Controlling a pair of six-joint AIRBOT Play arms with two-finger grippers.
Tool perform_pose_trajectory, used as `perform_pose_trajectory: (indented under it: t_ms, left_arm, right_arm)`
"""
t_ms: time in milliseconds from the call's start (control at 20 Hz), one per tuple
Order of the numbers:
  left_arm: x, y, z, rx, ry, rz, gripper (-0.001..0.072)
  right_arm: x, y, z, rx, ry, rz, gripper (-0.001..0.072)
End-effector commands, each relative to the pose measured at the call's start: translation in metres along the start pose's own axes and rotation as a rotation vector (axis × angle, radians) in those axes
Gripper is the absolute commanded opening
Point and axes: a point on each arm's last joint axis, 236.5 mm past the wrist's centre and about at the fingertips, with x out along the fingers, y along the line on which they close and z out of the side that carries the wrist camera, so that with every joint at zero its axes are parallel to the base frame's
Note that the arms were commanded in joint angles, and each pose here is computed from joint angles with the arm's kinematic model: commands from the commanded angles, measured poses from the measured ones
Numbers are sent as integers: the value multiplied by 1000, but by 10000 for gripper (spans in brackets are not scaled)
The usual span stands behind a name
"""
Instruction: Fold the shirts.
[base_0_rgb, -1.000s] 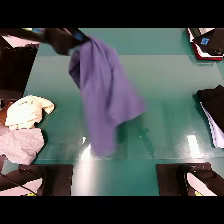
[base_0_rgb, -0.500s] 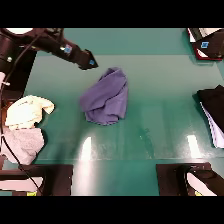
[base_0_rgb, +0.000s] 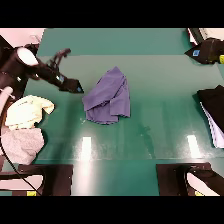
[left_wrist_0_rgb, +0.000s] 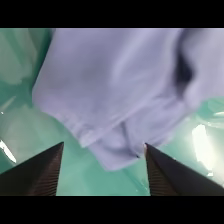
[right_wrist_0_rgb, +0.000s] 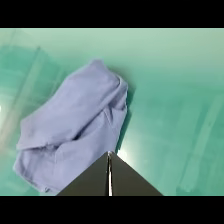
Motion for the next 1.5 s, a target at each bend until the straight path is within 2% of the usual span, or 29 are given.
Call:
perform_pose_trajectory:
  t_ms: [0, 100, 550, 600, 650, 700, 900, 1100, 1150, 1200, 1250, 1350, 1450]
  left_arm:
    - [49, 25, -24, -140, -4, -19, 590]
    - [65, 22, -27, -175, 11, -74, 590]
    - [83, 30, -26, -225, 11, -78, 581]
    - [82, 28, -25, -221, 14, -83, 396]
    - [79, 25, -25, -214, 24, -92, 158]
    - [74, 21, -23, -201, 35, -105, 30]
    - [18, -5, 4, -59, 41, -123, 24]
    - [-58, -49, 45, 100, -99, -117, 24]
    - [-71, -55, 51, 123, -133, -110, 25]
    - [-81, -61, 55, 141, -158, -105, 25]
    - [-88, -65, 58, 154, -175, -101, 24]
    - [-92, -67, 57, 159, -178, -101, 25]
    - [-91, -67, 55, 159, -171, -101, 25]
  right_arm:
    - [12, -5, -9, 14, 55, 2, 15]
    - [14, -6, -11, 17, 66, 2, 15]
    - [14, -6, -11, 17, 66, 1, 15]
    - [14, -6, -11, 17, 66, 1, 15]
    - [14, -6, -11, 16, 67, 1, 15]
    - [14, -6, -11, 16, 68, 0, 15]
    - [14, -13, -26, 11, 132, -26, 15]
    - [39, -24, -63, 43, 315, -23, 27]
    - [54, -27, -77, 61, 361, -16, 182]
    - [75, -31, -98, 84, 423, -11, 456]
    - [95, -36, -122, 107, 488, -10, 518]
    - [141, -38, -173, 178, 584, 18, 518]
    - [184, -20, -207, 275, 608, 114, 517]
